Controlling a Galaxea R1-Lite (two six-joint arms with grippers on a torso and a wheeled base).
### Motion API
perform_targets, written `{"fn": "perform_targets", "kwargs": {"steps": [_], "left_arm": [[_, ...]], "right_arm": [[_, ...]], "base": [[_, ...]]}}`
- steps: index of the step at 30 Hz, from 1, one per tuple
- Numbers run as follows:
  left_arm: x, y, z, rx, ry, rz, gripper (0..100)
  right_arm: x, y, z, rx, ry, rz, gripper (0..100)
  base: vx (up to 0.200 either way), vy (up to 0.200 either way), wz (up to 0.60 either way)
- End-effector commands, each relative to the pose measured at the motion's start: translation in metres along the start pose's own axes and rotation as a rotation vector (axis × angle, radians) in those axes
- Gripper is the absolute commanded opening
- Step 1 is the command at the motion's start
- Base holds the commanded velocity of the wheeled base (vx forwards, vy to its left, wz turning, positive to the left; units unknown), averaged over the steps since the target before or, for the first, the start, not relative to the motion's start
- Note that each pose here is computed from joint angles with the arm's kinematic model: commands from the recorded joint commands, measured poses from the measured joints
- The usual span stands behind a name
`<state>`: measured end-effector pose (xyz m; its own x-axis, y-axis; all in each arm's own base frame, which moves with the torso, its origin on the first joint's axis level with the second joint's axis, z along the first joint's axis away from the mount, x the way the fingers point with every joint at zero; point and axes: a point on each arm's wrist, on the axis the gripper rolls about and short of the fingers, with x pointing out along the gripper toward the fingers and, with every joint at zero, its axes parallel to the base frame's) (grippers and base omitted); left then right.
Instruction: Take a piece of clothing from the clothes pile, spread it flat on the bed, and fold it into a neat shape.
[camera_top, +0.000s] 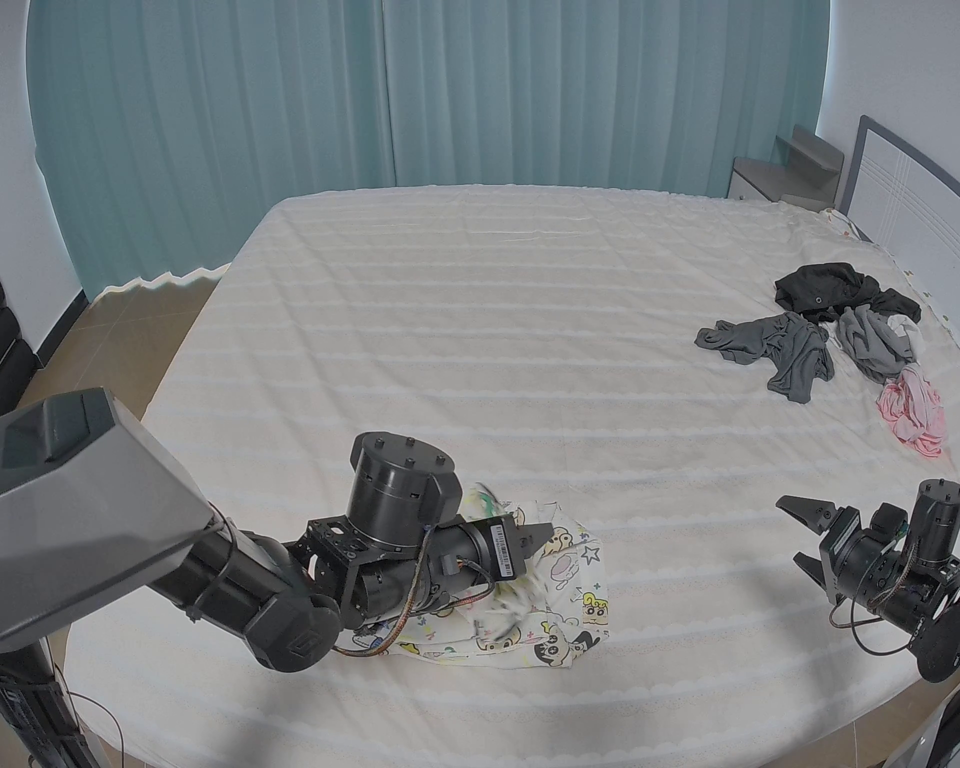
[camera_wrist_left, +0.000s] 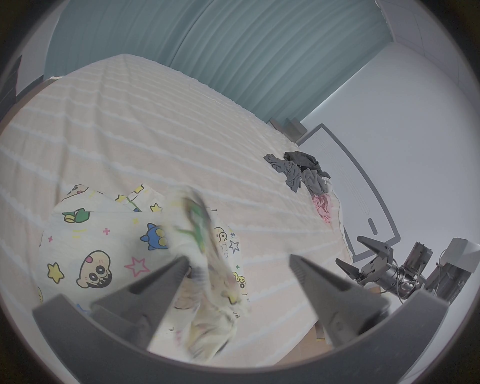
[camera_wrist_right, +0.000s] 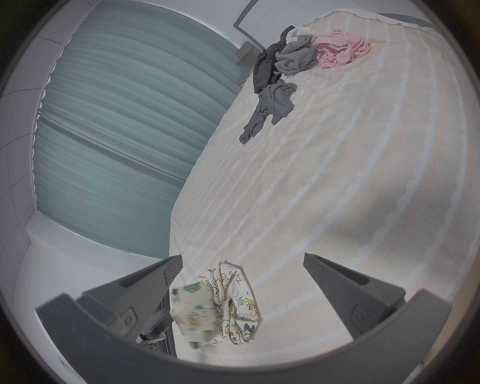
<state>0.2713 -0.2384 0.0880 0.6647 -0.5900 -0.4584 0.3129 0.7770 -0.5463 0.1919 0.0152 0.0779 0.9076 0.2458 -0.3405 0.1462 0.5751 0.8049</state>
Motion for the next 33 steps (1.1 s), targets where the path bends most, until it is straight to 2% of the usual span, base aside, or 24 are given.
{"fn": "perform_targets", "kwargs": {"steps": [1,7,9,15,19,22,24,27,30,33], "left_arm": [[0.001,-0.004,-0.001,0.0,0.001,-0.01,100],[0.0,-0.006,0.004,-0.005,-0.02,-0.013,100],[-0.009,-0.004,0.013,-0.024,-0.045,-0.011,100],[-0.054,0.022,0.028,-0.12,-0.093,0.03,100],[-0.092,0.044,0.018,-0.21,-0.079,0.059,100],[-0.106,0.053,0.01,-0.243,-0.074,0.076,100],[-0.119,0.062,0.0,-0.3,-0.097,0.087,100],[-0.127,0.068,-0.012,-0.326,-0.112,0.08,100],[-0.136,0.072,-0.02,-0.346,-0.133,0.081,100],[-0.146,0.079,-0.022,-0.374,-0.163,0.1,100]], "right_arm": [[-0.003,-0.003,-0.003,0.003,0.014,-0.016,100],[-0.003,-0.003,-0.003,0.003,0.014,-0.016,100],[-0.003,-0.003,-0.003,0.003,0.016,-0.016,100],[-0.002,-0.003,-0.007,0.003,0.043,-0.027,100],[-0.002,-0.001,-0.014,-0.005,0.08,-0.031,100],[-0.003,0.002,-0.016,-0.014,0.089,-0.019,100],[-0.002,0.008,-0.025,-0.037,0.12,0.004,100],[0.0,0.015,-0.036,-0.072,0.167,0.032,100],[0.006,0.022,-0.045,-0.103,0.208,0.062,100],[0.019,0.03,-0.049,-0.145,0.227,0.091,100]], "base": [[0.0,0.0,0.0],[0.0,0.0,0.0],[0.0,0.0,0.0],[0.0,0.0,0.0],[0.0,0.0,0.0],[0.0,0.0,0.0],[0.0,0.0,0.0],[0.0,0.0,0.0],[-0.2,0.0,0.0],[0.0,0.0,0.0]]}}
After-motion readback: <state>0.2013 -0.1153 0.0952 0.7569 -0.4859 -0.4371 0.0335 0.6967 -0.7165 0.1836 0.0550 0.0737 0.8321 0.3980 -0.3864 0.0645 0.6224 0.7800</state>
